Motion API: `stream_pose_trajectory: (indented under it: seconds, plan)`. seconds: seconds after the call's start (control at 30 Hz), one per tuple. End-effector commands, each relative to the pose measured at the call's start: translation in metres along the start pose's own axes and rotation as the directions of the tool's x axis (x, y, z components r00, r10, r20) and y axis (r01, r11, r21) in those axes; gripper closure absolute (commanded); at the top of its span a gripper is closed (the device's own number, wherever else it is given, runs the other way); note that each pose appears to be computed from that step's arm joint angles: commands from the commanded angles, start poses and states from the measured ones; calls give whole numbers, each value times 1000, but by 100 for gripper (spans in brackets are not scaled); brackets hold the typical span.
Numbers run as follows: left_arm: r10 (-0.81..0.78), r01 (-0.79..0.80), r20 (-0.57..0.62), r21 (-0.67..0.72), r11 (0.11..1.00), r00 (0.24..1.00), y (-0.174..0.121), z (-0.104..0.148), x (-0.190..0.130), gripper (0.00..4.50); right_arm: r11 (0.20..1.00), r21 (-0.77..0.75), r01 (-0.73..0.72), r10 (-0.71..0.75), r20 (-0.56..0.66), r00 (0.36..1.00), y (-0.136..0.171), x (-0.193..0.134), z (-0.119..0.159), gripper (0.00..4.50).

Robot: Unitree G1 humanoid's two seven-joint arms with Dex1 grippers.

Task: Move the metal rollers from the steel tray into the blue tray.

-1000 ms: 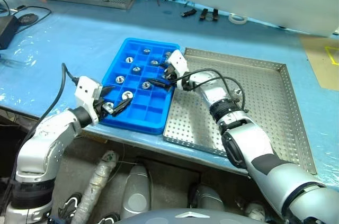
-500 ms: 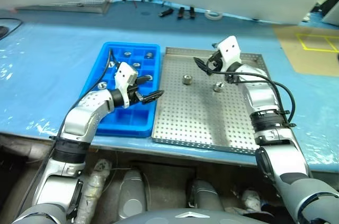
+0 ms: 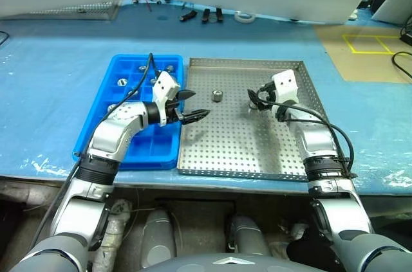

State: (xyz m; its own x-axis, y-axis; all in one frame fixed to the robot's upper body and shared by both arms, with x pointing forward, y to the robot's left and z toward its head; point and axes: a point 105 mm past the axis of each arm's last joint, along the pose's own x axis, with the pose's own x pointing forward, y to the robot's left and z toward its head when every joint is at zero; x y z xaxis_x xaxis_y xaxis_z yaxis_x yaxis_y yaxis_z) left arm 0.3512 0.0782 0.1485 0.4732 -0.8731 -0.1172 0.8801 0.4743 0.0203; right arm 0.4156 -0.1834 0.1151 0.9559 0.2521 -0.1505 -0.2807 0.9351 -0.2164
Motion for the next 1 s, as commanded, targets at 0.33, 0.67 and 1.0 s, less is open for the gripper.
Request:
stream_pose_trajectory:
  seconds: [0.33,0.67,1.0]
  plan:
    - [16,-17,18,30,999,1000,-3,8,-9,0,995,93,19,-12,-73,997,1,1,-31,5]
    - [19,-19,10,32,999,1000,-2,7,-10,0,994,104,-25,30,-45,999,9,0,-23,266]
    - [22,-22,-15,2,1000,1000,-5,-1,-23,0,983,41,-182,179,56,982,32,-4,13,284]
